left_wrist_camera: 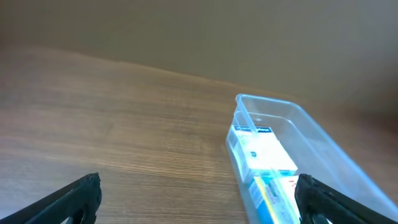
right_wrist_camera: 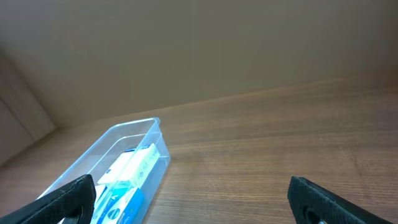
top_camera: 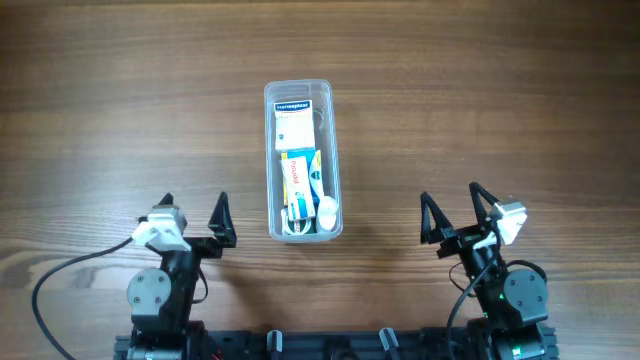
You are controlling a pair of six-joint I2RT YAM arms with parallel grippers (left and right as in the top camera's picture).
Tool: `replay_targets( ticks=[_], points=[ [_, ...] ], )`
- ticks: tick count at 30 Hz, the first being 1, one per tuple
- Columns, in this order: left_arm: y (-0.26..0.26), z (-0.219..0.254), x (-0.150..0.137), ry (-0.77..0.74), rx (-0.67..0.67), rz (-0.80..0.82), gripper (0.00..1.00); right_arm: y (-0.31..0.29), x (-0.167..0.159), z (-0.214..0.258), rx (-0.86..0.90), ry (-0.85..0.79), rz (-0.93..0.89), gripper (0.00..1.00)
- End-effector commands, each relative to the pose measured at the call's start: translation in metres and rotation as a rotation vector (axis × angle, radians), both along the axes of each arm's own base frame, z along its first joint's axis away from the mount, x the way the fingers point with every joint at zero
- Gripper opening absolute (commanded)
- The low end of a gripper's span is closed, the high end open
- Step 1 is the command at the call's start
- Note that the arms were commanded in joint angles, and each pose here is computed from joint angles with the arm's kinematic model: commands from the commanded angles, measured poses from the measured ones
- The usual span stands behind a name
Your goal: Pack container
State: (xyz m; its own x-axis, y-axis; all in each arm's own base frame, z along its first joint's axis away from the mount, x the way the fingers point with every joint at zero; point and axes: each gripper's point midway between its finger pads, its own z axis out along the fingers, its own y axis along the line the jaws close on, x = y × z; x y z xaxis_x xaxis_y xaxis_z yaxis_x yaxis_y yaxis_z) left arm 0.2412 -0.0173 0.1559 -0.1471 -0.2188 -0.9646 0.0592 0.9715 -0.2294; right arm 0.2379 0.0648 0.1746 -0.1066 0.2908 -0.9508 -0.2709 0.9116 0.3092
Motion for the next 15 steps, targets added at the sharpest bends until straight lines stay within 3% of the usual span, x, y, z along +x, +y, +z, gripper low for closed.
replay_targets(
  ticks=[1,4,15],
  points=[
    [-0.0001,0.0001,0.0,-0.021,0.119,-0.019,1.0,-0.0026,0.0009,-0.0013,0.005,0.001,-0.014,1.0],
    [-0.0001,0.0001,0.0,-0.029,0.199,-0.029,1.0,-0.0027,0.0009,-0.0013,0.005,0.001,-0.015,1.0],
    [0.0025,0.0001,0.0002,-0.027,0.198,-0.018,1.0,-0.0028,0.001,-0.0013,0.004,0.001,-0.015,1.0]
  ],
)
